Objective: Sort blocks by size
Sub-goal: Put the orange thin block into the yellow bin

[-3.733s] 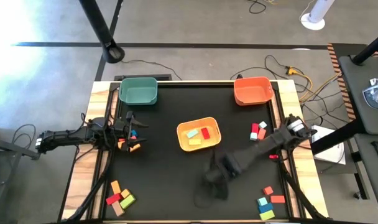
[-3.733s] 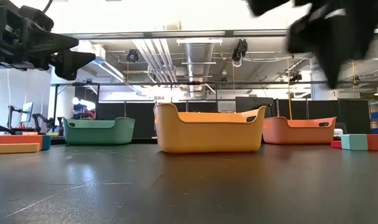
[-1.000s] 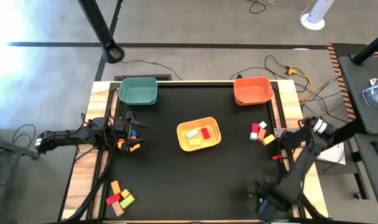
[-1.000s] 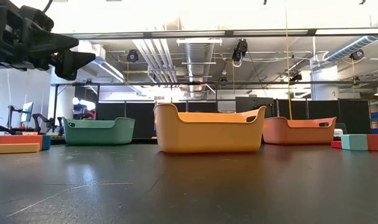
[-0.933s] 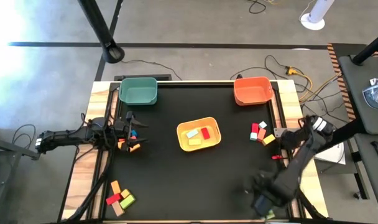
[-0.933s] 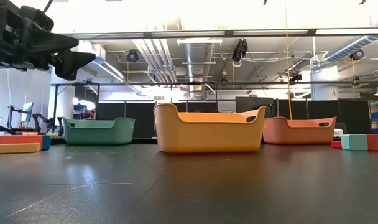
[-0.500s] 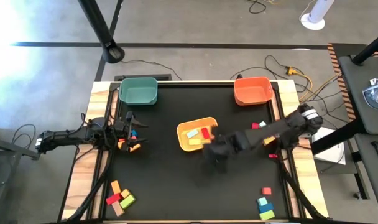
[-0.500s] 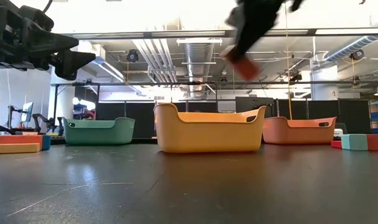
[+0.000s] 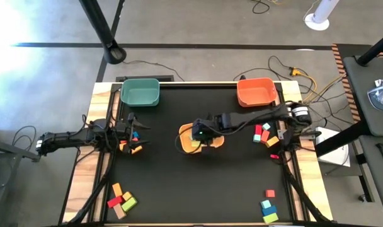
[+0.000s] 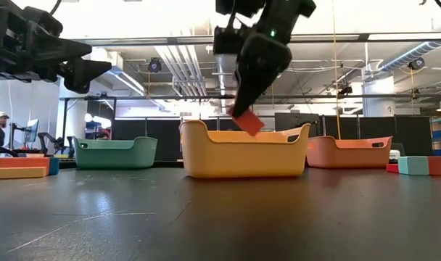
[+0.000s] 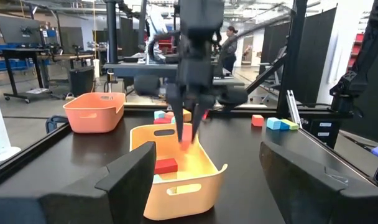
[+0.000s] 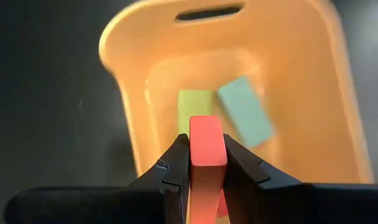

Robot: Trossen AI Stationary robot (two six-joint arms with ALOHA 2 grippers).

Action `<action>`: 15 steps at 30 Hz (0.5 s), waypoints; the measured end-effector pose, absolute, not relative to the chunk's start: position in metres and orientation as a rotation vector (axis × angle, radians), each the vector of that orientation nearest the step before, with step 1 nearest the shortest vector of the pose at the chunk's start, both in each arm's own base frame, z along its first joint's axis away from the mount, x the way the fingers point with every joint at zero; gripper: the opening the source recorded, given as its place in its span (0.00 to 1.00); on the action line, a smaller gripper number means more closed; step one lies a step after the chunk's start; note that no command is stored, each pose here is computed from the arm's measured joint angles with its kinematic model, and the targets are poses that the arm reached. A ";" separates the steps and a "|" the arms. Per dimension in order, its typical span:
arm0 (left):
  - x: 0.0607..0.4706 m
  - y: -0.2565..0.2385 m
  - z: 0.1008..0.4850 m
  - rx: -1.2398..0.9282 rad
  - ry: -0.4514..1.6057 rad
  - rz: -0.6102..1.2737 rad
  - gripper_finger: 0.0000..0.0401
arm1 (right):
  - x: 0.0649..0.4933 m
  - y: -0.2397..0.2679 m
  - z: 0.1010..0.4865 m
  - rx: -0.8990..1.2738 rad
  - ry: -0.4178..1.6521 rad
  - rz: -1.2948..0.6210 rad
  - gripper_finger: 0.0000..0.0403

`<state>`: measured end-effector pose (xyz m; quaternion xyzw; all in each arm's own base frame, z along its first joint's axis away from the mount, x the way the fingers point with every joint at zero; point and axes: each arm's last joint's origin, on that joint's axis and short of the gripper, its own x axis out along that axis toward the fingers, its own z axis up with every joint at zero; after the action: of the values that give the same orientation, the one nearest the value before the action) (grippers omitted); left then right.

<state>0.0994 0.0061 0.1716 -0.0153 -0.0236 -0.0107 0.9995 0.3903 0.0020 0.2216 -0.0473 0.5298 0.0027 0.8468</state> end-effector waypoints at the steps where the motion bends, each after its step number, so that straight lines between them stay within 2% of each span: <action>1: 0.099 0.006 0.172 -0.031 -0.047 -0.022 0.68 | 0.392 0.001 0.217 -0.085 1.131 0.017 0.14; 12: 0.099 0.006 0.172 -0.031 -0.047 -0.022 0.68 | 0.411 -0.003 0.195 -0.152 1.068 0.053 0.15; 15: 0.099 0.006 0.172 -0.030 -0.048 -0.022 0.68 | 0.411 -0.007 0.195 -0.214 1.073 -0.008 0.15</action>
<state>0.0994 0.0061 0.1716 -0.0151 -0.0238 -0.0108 0.9995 0.4106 -0.0073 0.1953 -0.1020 0.5103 -0.0037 0.8539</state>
